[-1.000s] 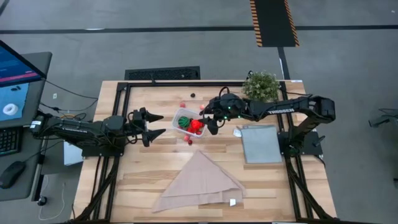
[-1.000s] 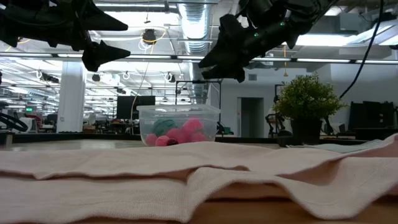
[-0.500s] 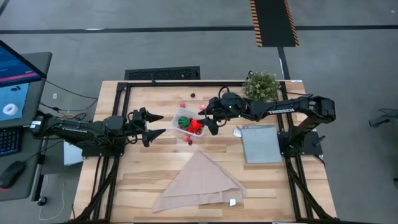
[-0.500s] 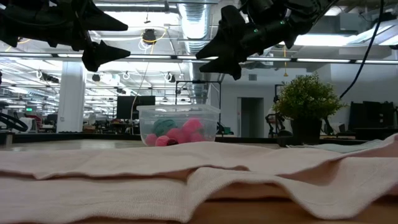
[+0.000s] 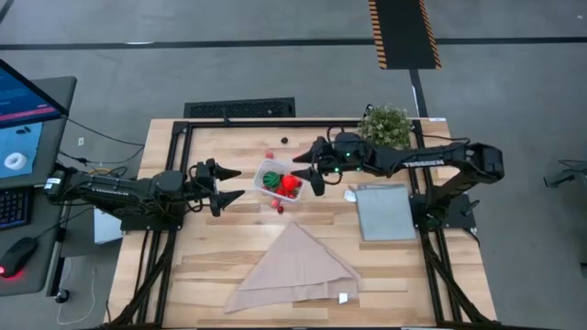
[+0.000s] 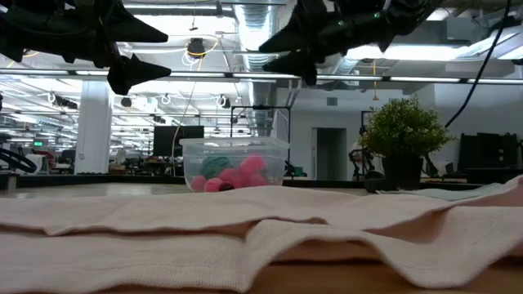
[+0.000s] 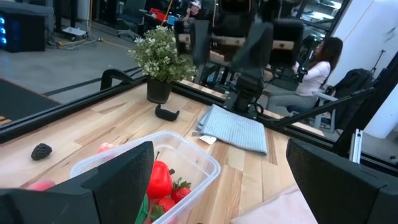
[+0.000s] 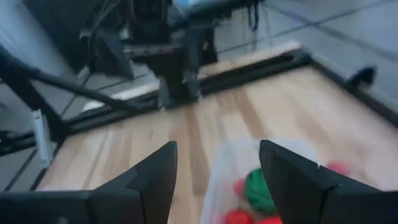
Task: Pick and placing Produce into tupperware
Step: Put the bottom peach into the transparent bin
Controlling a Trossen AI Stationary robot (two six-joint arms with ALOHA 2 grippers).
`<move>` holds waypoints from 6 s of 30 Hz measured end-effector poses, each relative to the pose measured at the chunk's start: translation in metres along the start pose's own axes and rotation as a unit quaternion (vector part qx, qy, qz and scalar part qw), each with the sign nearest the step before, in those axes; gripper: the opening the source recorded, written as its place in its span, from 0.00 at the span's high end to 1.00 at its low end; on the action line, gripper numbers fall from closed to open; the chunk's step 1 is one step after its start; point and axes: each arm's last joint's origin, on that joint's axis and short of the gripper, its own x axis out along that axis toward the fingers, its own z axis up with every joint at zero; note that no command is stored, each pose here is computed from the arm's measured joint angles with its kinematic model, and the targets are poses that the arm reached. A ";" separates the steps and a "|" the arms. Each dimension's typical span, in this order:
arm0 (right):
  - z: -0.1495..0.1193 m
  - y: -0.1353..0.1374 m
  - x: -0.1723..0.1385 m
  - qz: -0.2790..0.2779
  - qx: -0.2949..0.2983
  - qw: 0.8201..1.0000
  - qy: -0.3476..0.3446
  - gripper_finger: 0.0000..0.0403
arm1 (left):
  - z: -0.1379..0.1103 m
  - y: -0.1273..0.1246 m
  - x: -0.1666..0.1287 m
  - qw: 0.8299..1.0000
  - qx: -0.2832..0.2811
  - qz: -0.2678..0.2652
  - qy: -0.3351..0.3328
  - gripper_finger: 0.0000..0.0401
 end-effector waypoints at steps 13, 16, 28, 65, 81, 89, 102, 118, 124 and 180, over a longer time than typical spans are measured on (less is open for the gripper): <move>0.018 0.033 -0.056 -0.159 -0.019 0.987 -0.004 0.38 | -0.005 0.001 0.002 1.000 0.004 0.011 0.024 0.11; 0.012 0.044 -0.063 -0.222 -0.022 0.975 0.012 0.38 | -0.007 0.001 0.003 1.000 -0.003 0.013 0.028 0.11; -0.020 0.081 -0.079 -0.270 -0.018 0.963 0.013 0.38 | -0.020 0.003 0.012 0.992 -0.091 0.078 0.050 0.11; -0.031 0.089 -0.105 -0.334 -0.014 0.942 0.016 0.38 | -0.146 -0.093 0.072 0.958 -0.082 0.275 0.019 0.11; -0.040 0.121 -0.115 -0.307 -0.045 0.951 -0.003 0.38 | -0.142 -0.102 0.093 0.963 -0.083 0.243 0.082 0.11; -0.042 0.128 -0.117 -0.292 -0.035 0.956 -0.007 0.38 | -0.141 -0.084 0.101 0.951 -0.101 0.281 0.082 0.11; -0.042 0.127 -0.121 -0.291 -0.038 0.956 -0.003 0.38 | -0.145 -0.058 0.108 0.928 -0.101 0.337 0.126 0.11; -0.047 0.127 -0.124 -0.295 -0.036 0.955 0.014 0.38 | -0.160 -0.070 0.148 0.914 -0.022 0.374 0.155 0.11; -0.049 0.133 -0.126 -0.284 -0.040 0.958 0.012 0.38 | -0.160 -0.070 0.149 0.914 -0.026 0.375 0.155 0.16; -0.051 0.140 -0.129 -0.273 -0.037 0.961 0.005 0.38 | -0.057 -0.115 0.126 0.956 0.006 0.283 0.082 0.88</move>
